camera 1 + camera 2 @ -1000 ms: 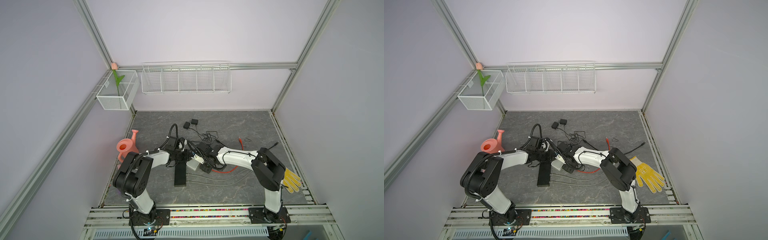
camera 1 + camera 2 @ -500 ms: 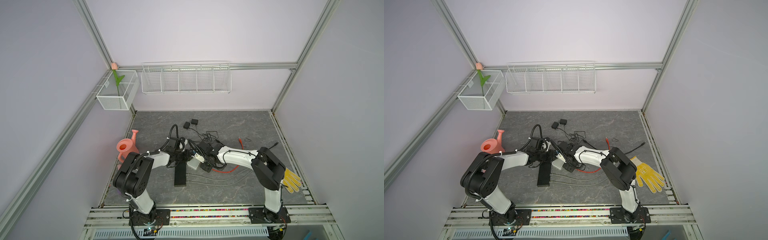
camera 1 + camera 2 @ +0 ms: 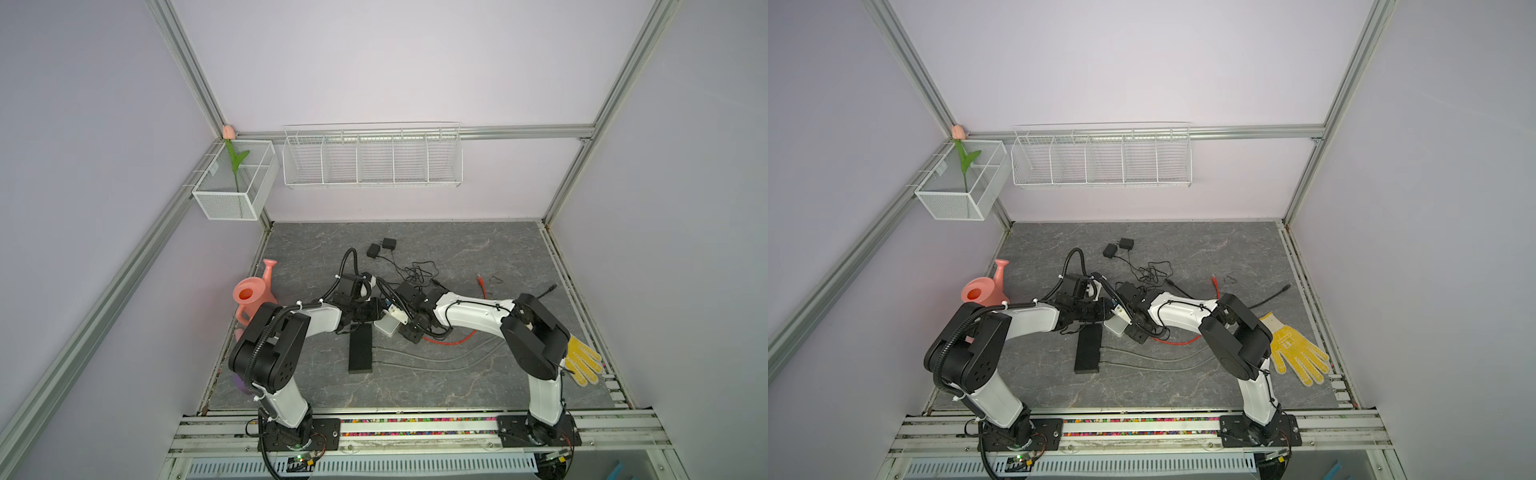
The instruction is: Insert the plug into the switch port
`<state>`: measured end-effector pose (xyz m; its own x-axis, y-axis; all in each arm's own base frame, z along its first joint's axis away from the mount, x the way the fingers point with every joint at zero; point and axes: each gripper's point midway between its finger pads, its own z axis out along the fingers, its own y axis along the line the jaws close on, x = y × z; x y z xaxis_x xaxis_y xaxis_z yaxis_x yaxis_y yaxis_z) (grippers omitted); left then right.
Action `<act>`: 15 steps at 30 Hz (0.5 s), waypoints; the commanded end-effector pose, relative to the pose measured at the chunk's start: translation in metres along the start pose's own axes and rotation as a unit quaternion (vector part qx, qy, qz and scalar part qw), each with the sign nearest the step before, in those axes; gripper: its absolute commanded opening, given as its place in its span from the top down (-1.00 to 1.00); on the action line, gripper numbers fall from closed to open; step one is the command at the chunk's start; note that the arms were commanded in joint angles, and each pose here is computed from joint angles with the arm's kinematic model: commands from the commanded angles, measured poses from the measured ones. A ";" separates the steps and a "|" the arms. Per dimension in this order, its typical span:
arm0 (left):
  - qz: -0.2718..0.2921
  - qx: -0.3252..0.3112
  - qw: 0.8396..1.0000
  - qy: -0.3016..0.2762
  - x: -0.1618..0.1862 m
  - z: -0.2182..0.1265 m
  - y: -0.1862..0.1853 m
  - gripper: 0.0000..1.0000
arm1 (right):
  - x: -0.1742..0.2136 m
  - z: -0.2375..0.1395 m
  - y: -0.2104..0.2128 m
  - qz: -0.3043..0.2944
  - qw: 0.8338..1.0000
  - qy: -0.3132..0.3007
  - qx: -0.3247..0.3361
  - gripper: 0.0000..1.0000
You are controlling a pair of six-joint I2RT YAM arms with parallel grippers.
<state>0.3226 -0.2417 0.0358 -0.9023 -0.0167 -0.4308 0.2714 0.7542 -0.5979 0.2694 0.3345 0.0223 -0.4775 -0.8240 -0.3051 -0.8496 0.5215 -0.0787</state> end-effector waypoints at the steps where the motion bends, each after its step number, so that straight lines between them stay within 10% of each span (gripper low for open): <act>1: -0.011 0.108 0.981 0.161 0.088 0.013 -0.053 0.52 | -0.148 -0.048 -0.011 0.000 0.959 -0.285 0.016 0.87; 15: -0.005 0.135 0.972 0.193 0.116 0.020 -0.063 0.52 | -0.169 -0.070 -0.024 -0.015 0.936 -0.352 0.011 0.87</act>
<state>0.3317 -0.2520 0.0356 -0.8754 -0.0355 -0.4820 0.3001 0.7419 -0.5996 0.2791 0.3299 0.0214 -0.4920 -0.8126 -0.3123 -0.8450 0.5321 -0.0533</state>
